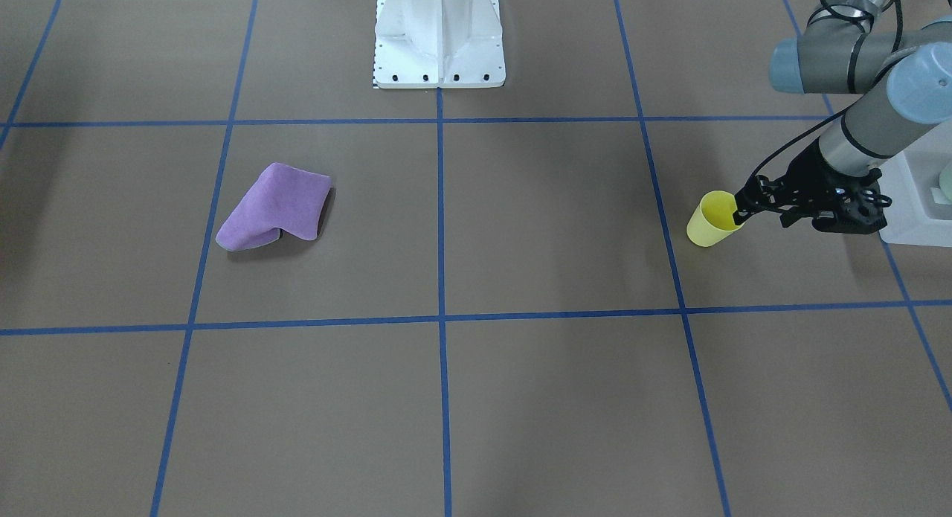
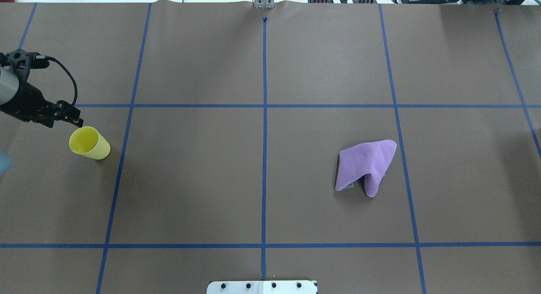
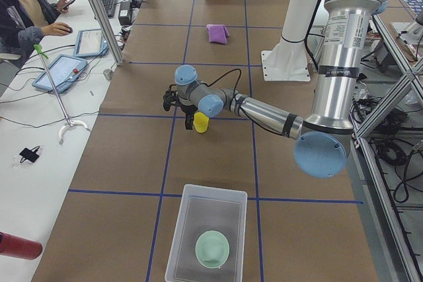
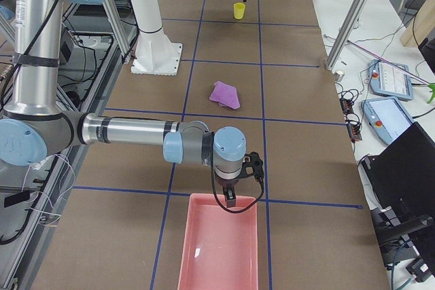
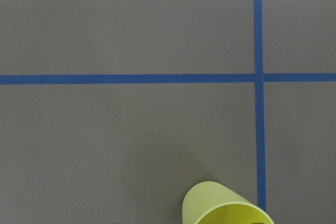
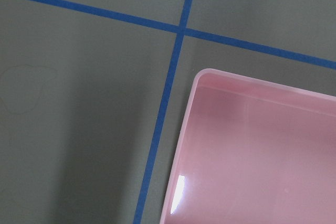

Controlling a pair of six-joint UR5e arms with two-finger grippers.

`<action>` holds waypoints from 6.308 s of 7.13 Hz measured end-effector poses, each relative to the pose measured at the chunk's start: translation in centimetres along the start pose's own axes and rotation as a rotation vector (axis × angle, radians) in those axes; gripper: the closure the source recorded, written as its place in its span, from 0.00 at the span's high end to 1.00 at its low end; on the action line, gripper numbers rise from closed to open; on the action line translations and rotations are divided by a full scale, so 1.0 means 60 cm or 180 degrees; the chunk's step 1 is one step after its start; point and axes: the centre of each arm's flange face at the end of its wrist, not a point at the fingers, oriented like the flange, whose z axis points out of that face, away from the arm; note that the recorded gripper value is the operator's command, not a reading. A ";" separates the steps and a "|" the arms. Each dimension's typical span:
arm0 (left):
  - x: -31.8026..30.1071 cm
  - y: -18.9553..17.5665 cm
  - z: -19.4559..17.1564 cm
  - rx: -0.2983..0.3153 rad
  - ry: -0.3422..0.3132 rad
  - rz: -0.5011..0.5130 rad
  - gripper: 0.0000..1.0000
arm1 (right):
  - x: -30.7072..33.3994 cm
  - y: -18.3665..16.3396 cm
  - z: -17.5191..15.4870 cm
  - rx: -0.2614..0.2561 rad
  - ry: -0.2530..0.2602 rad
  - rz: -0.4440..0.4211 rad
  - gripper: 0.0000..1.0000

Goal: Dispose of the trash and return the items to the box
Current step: 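Grasp the yellow cup rim with the left gripper, then carry the yellow cup with the left gripper into the clear bin, then release the cup and withdraw the left gripper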

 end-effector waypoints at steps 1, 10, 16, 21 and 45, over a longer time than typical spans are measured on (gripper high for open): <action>-0.002 0.004 0.005 0.0009 0.0020 0.0033 0.84 | 0.000 0.001 0.001 -0.0003 -0.0002 0.0003 1.00; -0.011 0.053 0.059 -0.0089 0.0086 0.0131 0.00 | 0.007 0.010 0.009 -0.0038 -0.0010 0.0037 1.00; -0.096 0.042 -0.078 0.0047 0.0365 0.0169 0.00 | 0.008 0.011 0.011 -0.0046 -0.0017 0.0045 1.00; -0.482 0.044 -0.248 0.0055 -0.0229 0.0838 0.00 | 0.007 0.010 0.011 -0.0039 -0.0040 0.0046 1.00; -0.592 0.108 -0.094 -0.0134 -0.0091 0.0665 0.98 | 0.009 0.024 0.019 -0.0061 -0.0098 0.0077 1.00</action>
